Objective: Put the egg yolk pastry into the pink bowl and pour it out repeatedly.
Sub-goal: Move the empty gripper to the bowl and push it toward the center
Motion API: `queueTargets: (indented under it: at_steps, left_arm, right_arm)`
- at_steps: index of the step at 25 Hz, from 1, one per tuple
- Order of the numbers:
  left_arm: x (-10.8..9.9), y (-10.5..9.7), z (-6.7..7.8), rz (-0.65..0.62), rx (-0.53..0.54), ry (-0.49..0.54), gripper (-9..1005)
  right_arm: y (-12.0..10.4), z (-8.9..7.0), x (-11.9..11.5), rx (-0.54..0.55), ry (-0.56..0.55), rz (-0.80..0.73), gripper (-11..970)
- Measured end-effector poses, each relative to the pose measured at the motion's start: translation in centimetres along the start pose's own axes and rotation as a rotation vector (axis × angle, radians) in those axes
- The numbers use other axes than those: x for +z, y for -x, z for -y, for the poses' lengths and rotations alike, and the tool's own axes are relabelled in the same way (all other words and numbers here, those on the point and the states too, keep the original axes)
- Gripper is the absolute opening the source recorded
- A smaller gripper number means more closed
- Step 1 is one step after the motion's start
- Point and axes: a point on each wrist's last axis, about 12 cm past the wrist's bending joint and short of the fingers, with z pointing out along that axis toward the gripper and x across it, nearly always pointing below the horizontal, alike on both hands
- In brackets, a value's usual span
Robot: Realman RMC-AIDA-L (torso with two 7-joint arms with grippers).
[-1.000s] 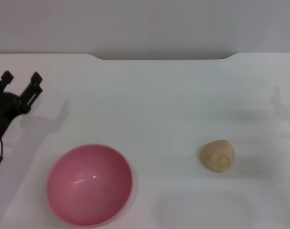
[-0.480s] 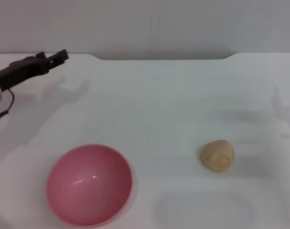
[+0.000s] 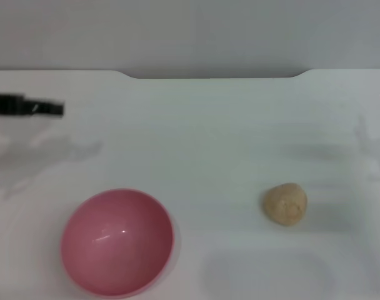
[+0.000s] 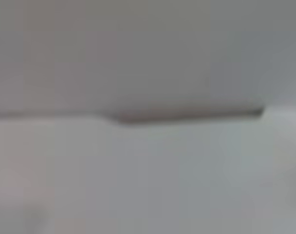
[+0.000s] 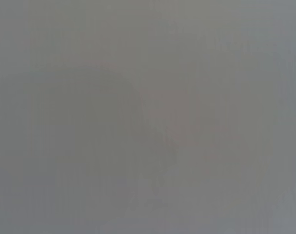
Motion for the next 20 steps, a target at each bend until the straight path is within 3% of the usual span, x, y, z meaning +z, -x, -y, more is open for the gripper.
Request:
queueTargets:
  at_steps: [3, 7, 14, 20]
  left_arm:
    - [-1.4, -0.6, 1.3, -0.097, 0.027, 0.024, 799]
    - [-1.5, -1.6, 3.1, -0.180, 0.070, -0.029, 798]
    - [0.1, -3.1, 2.6, -0.311, 0.014, 0.050, 798]
    - [1.8, -3.7, 3.7, -0.398, 0.045, 0.028, 798]
  right_arm:
    - [0.0, 0.0, 0.0, 0.000, 0.000, 0.000, 590]
    - [0.0, -0.1, 0.0, -0.001, 0.004, 0.000, 587]
    - [0.0, -0.3, 0.1, 0.004, 0.013, -0.002, 583]
    - [-0.2, -0.3, -0.2, 0.005, 0.009, -0.008, 579]
